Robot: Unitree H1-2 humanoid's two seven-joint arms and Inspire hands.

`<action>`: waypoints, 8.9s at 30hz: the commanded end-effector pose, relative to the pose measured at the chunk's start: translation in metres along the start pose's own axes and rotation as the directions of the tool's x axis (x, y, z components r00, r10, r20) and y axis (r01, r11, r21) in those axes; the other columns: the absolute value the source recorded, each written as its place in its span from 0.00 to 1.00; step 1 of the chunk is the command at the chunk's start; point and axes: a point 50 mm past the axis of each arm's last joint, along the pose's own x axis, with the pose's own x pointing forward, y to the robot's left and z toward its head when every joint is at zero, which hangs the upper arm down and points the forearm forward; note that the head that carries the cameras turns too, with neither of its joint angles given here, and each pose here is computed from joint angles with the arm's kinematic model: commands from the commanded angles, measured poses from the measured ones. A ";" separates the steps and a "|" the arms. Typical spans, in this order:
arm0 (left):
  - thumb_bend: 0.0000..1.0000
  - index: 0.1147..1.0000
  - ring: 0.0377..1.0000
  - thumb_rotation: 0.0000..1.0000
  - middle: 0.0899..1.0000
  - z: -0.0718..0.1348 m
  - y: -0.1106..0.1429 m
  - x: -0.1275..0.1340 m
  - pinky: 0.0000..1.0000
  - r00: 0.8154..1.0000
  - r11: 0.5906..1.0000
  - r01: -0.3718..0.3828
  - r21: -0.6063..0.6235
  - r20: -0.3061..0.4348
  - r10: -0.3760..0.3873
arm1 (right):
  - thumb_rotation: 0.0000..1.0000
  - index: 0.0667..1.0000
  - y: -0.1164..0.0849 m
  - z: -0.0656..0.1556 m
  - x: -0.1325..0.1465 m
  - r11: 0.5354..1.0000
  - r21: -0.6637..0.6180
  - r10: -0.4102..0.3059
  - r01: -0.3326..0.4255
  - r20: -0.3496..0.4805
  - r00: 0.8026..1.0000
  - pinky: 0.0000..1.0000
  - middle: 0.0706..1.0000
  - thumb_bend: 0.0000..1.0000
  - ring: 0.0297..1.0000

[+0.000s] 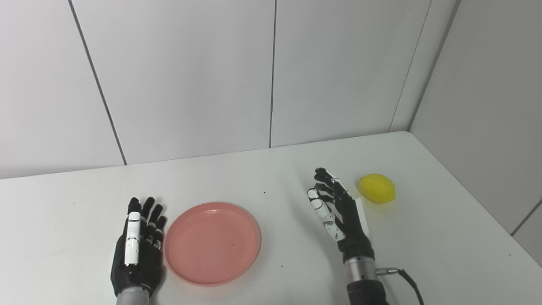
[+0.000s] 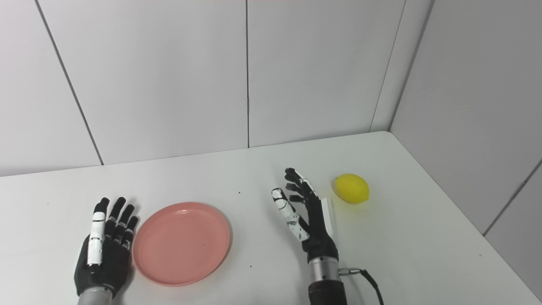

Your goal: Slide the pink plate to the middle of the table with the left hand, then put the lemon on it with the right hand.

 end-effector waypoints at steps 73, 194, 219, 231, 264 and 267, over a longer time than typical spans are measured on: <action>0.49 1.00 0.96 0.57 0.93 -0.008 -0.011 -0.002 1.00 0.999 1.000 0.030 -0.008 -0.028 -0.030 | 0.82 0.67 -0.138 -0.015 0.123 0.504 -0.843 -0.108 0.188 0.154 0.982 0.61 0.69 0.81 0.66; 0.45 1.00 0.92 0.57 0.90 -0.021 -0.037 -0.009 1.00 0.999 1.000 -0.006 0.008 -0.046 0.007 | 0.16 0.43 -0.109 -0.005 0.121 0.598 -0.798 0.146 0.073 0.198 0.969 0.16 0.22 0.51 0.19; 0.52 0.95 0.88 0.52 0.83 -0.040 -0.061 -0.012 0.97 0.999 1.000 -0.028 0.005 -0.035 0.028 | 0.17 0.44 -0.094 0.053 0.122 0.632 -0.767 0.234 0.111 0.326 0.916 0.19 0.26 0.51 0.21; 0.49 0.96 0.85 0.52 0.80 -0.044 -0.068 -0.013 0.91 0.999 0.999 -0.031 0.023 -0.035 0.032 | 0.17 0.44 -0.077 0.069 0.121 0.658 -0.749 0.288 0.081 0.350 0.891 0.18 0.26 0.51 0.21; 0.49 0.97 0.86 0.56 0.81 -0.047 -0.072 -0.010 0.93 0.999 0.999 -0.029 0.036 -0.035 0.031 | 0.16 0.44 0.014 0.094 0.105 0.694 -0.709 0.508 -0.126 0.358 0.783 0.20 0.29 0.51 0.23; 0.49 0.97 0.86 0.54 0.81 -0.047 -0.071 -0.010 0.93 0.999 0.999 -0.032 0.036 -0.037 0.033 | 0.16 0.44 0.020 0.096 0.104 0.686 -0.716 0.518 -0.133 0.351 0.780 0.20 0.29 0.51 0.23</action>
